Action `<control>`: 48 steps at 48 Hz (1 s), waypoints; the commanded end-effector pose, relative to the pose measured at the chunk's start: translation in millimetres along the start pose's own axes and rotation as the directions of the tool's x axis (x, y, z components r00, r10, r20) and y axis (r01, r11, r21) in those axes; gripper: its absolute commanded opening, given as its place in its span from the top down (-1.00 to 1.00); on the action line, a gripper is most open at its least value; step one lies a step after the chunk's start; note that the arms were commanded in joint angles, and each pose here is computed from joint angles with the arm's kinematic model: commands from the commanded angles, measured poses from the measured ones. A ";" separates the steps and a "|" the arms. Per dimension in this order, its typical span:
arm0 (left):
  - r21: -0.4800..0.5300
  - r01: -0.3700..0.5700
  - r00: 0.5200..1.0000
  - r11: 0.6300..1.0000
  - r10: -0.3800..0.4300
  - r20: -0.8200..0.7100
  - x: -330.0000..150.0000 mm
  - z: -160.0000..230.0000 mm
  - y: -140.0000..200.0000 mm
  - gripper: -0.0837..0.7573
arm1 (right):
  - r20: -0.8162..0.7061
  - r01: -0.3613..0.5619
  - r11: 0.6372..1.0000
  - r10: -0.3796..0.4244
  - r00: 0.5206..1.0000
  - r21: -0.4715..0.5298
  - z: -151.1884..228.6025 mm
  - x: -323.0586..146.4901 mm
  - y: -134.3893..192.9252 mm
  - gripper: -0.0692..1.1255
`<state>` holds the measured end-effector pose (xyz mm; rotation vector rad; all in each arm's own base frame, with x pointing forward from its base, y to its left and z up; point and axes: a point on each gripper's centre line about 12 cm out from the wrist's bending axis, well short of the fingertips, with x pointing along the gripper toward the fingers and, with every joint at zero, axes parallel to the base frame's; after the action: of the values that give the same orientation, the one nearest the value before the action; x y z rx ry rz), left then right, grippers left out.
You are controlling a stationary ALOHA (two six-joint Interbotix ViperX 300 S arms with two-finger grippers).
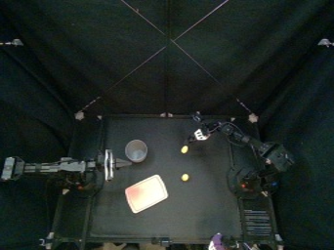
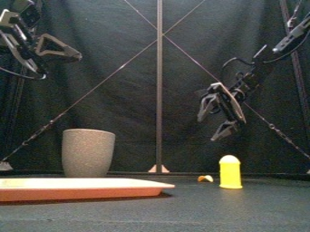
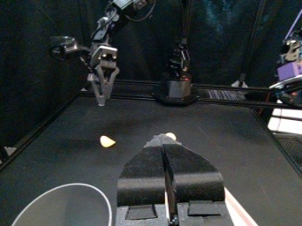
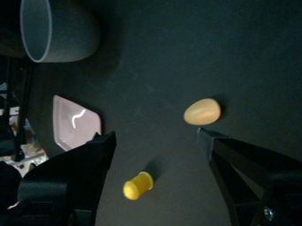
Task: Pick the chip then place it on the pink plate
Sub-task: Pick the chip
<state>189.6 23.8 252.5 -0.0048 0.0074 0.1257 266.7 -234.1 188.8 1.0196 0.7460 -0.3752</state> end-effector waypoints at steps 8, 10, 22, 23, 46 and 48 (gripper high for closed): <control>-0.022 -0.008 1.000 1.000 0.008 0.020 1.5 5.6 1.1 0.72 | -0.103 -0.013 1.000 0.012 0.995 -0.004 14.4 31.2 -33.0 -0.89; -0.025 -0.009 1.000 1.000 0.010 0.020 1.3 5.7 1.2 0.72 | -0.118 -0.008 1.000 0.006 0.993 -0.015 16.7 39.8 -38.9 -0.89; -0.035 -0.012 1.000 0.999 0.013 0.021 1.3 5.9 1.6 0.72 | -0.172 0.004 0.999 -0.012 0.985 -0.047 18.5 68.9 -54.3 -0.89; -0.034 -0.012 1.000 0.999 0.013 0.020 1.3 5.7 1.6 0.72 | -0.181 0.004 0.999 -0.013 0.983 -0.051 16.5 71.0 -53.6 -0.89; -0.042 -0.016 1.000 0.999 0.016 0.009 -0.2 0.6 2.1 0.72 | -0.264 -0.012 0.993 -0.019 0.964 -0.115 -11.1 97.1 -26.5 -0.89; -0.045 -0.017 1.000 0.999 0.017 0.004 -0.4 -0.8 2.3 0.72 | -0.261 -0.005 0.993 -0.026 0.965 -0.116 -12.5 97.8 -27.0 -0.89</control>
<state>187.5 25.3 246.1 -0.0450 0.0187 0.1399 307.3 -242.2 95.1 0.9922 0.9908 -0.2234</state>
